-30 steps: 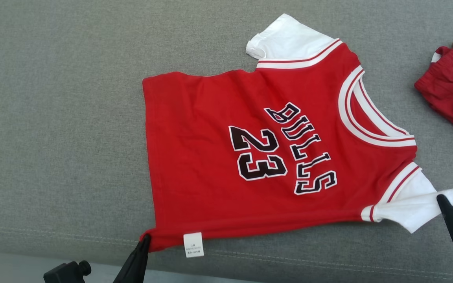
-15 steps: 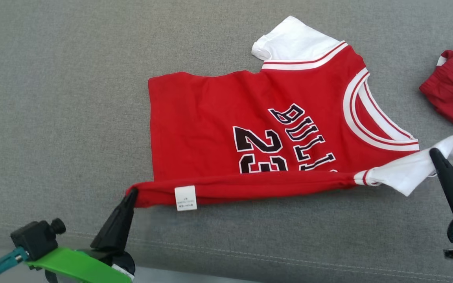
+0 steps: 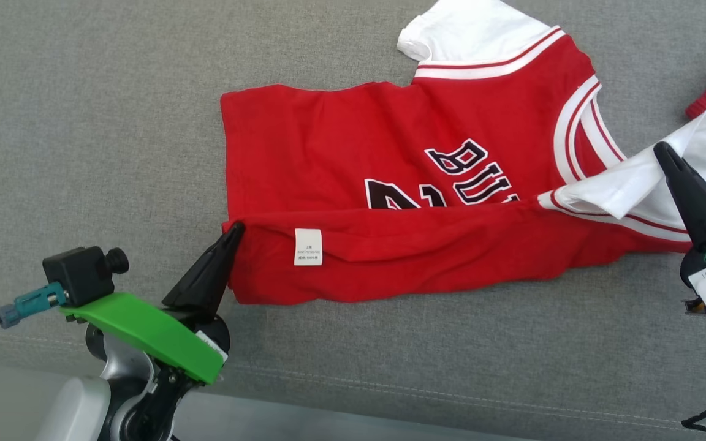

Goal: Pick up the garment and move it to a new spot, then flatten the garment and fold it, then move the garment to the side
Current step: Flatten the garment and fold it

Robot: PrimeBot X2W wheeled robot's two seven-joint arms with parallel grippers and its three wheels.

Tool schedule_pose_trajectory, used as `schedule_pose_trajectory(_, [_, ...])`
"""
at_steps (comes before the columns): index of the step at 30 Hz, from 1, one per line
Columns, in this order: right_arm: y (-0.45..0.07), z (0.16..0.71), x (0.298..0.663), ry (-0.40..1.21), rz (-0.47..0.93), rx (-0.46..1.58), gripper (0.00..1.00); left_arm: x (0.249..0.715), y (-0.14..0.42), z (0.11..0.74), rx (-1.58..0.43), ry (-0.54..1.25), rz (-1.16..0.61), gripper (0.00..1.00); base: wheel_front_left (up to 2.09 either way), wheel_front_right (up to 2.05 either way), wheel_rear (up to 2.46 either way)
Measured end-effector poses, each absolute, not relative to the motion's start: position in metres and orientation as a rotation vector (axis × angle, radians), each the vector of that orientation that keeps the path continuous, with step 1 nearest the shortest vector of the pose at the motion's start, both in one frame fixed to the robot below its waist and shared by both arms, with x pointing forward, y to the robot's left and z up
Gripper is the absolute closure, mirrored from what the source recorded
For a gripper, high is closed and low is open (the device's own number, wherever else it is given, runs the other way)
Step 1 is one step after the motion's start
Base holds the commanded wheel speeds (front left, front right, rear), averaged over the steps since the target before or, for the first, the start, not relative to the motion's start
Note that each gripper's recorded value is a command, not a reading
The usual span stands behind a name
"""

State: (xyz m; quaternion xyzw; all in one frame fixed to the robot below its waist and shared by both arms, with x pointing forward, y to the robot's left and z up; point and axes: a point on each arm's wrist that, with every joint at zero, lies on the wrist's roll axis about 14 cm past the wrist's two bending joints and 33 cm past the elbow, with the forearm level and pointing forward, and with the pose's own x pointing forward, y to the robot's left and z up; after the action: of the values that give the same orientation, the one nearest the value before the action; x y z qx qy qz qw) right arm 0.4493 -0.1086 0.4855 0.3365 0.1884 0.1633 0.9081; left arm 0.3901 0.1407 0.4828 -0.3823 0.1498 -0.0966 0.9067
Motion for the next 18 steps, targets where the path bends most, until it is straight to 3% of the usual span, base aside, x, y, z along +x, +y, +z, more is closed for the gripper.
schedule_pose_trajectory(18, [-0.082,0.453,0.476,0.490,0.357,0.682,1.00,0.405,0.148,0.448,-0.785,0.415,-0.125,1.00,0.00,0.00,0.00])
